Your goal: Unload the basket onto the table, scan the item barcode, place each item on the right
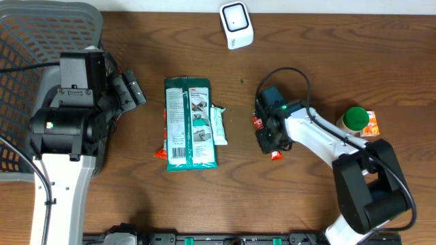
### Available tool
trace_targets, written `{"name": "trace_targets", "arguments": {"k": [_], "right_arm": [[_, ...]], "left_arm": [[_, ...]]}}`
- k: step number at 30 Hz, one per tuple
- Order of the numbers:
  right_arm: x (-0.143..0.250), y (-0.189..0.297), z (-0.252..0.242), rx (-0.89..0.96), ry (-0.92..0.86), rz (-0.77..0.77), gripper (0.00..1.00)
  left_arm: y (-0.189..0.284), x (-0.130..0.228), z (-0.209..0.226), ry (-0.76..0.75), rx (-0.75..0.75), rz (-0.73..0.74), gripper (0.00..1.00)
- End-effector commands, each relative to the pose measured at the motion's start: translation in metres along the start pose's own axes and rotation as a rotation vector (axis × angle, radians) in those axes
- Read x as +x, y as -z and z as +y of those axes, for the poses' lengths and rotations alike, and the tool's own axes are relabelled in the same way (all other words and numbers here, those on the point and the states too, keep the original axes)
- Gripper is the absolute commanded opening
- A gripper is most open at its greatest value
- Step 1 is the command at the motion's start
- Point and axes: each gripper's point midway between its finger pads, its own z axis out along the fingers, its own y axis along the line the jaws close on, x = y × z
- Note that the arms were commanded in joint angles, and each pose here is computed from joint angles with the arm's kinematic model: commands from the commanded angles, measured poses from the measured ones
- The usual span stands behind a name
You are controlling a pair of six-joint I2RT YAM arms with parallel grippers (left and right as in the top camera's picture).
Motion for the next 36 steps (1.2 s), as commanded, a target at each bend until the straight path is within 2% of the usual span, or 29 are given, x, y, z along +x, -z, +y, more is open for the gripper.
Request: {"name": "trace_targets", "arguments": {"k": [1, 7, 18, 23, 28, 32, 36], "right_arm": [[-0.033, 0.054, 0.008, -0.028, 0.008, -0.146, 0.01], [-0.049, 0.134, 0.010, -0.051, -0.086, -0.238, 0.01], [-0.078, 0.269, 0.003, -0.080, -0.143, -0.408, 0.01], [-0.090, 0.305, -0.006, -0.079, -0.175, -0.400, 0.01], [-0.123, 0.304, -0.002, -0.111, -0.159, -0.402, 0.01], [-0.156, 0.257, -0.002, -0.088, -0.123, -0.341, 0.01], [-0.197, 0.217, -0.001, -0.078, -0.064, -0.360, 0.01]], "left_arm": [[0.002, -0.003, 0.002, -0.010, -0.008, -0.009, 0.92], [0.002, -0.003, 0.002, -0.010, -0.008, -0.009, 0.91], [0.002, -0.003, 0.002, -0.010, -0.008, -0.009, 0.91], [0.002, -0.003, 0.002, -0.010, -0.008, -0.009, 0.91], [0.002, -0.003, 0.002, -0.010, -0.008, -0.009, 0.92], [0.002, -0.003, 0.002, -0.010, -0.008, -0.009, 0.92], [0.002, -0.003, 0.002, -0.010, -0.008, -0.009, 0.91]]}}
